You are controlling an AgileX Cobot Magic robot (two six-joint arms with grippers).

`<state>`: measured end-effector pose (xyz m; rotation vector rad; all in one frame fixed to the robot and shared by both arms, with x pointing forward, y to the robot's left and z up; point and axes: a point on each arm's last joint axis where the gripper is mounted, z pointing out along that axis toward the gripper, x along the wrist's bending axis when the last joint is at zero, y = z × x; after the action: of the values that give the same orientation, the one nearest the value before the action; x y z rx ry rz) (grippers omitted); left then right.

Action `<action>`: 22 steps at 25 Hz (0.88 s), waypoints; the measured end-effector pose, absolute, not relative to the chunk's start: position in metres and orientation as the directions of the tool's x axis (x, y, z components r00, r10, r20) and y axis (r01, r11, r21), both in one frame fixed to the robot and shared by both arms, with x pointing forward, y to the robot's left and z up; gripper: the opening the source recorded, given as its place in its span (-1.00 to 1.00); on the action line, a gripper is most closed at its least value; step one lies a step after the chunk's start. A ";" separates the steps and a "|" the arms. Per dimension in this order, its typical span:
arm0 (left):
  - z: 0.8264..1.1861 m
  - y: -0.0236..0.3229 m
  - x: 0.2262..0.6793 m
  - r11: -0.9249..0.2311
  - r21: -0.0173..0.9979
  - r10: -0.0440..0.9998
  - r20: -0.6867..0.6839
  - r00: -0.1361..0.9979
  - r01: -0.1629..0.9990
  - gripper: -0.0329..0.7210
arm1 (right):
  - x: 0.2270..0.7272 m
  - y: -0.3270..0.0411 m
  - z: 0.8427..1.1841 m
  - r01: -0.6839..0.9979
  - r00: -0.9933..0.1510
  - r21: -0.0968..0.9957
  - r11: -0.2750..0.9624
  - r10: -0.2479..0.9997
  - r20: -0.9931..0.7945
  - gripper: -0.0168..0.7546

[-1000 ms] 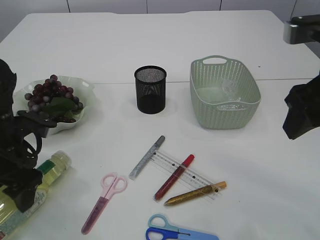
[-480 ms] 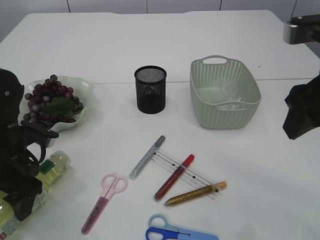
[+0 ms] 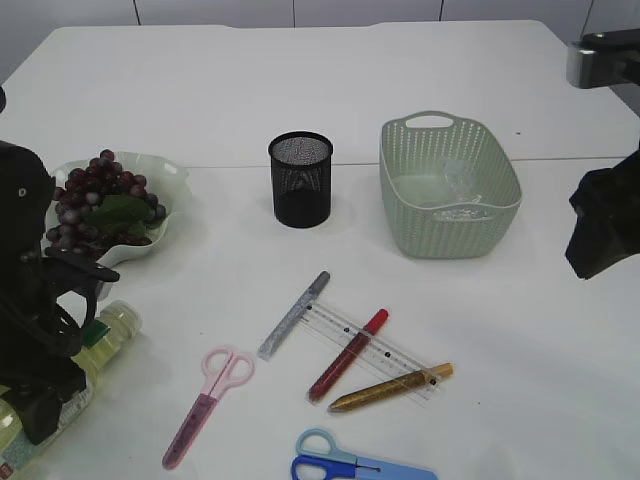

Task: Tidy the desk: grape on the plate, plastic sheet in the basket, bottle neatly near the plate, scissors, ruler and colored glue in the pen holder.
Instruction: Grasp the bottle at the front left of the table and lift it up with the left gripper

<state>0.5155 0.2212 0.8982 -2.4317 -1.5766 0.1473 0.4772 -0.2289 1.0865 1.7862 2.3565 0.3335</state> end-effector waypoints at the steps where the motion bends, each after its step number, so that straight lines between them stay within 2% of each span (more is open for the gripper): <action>1: 0.898 0.221 0.516 -0.390 -0.251 0.910 0.045 0.413 0.886 0.27 | 0.477 -0.229 1.087 0.926 -0.271 0.275 0.259 0.963 0.003 0.38; 10: 0.899 0.219 0.517 -0.383 -0.226 0.916 0.034 0.400 0.896 0.24 | 0.477 -0.229 1.087 0.926 -0.271 0.275 0.259 0.963 0.003 0.38; 13: 0.904 0.217 0.519 -0.379 -0.172 0.921 0.023 0.388 0.909 0.24 | 0.477 -0.229 1.086 0.926 -0.271 0.274 0.260 0.963 0.003 0.38; 15: 0.910 0.215 0.519 -0.373 -0.086 0.927 0.015 0.375 0.924 0.24 | 0.477 -0.229 1.086 0.927 -0.271 0.272 0.260 0.963 0.003 0.38; 17: 0.926 0.214 0.517 -0.360 0.060 0.933 0.004 0.361 0.931 0.23 | 0.477 -0.229 1.086 0.927 -0.271 0.270 0.260 0.963 0.003 0.38; 20: 0.952 0.215 0.506 -0.346 0.282 0.933 0.000 0.361 0.895 0.23 | 0.477 -0.229 1.086 0.927 -0.271 0.270 0.260 0.963 0.003 0.38; 22: 0.962 0.219 0.494 -0.343 0.368 0.930 0.007 0.367 0.864 0.23 | 0.477 -0.229 1.086 0.928 -0.271 0.268 0.260 0.963 0.003 0.38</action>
<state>0.4944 0.2190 0.9615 -2.8356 -1.9271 -0.3775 0.4766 -0.2291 1.0863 1.7895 2.3608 0.3251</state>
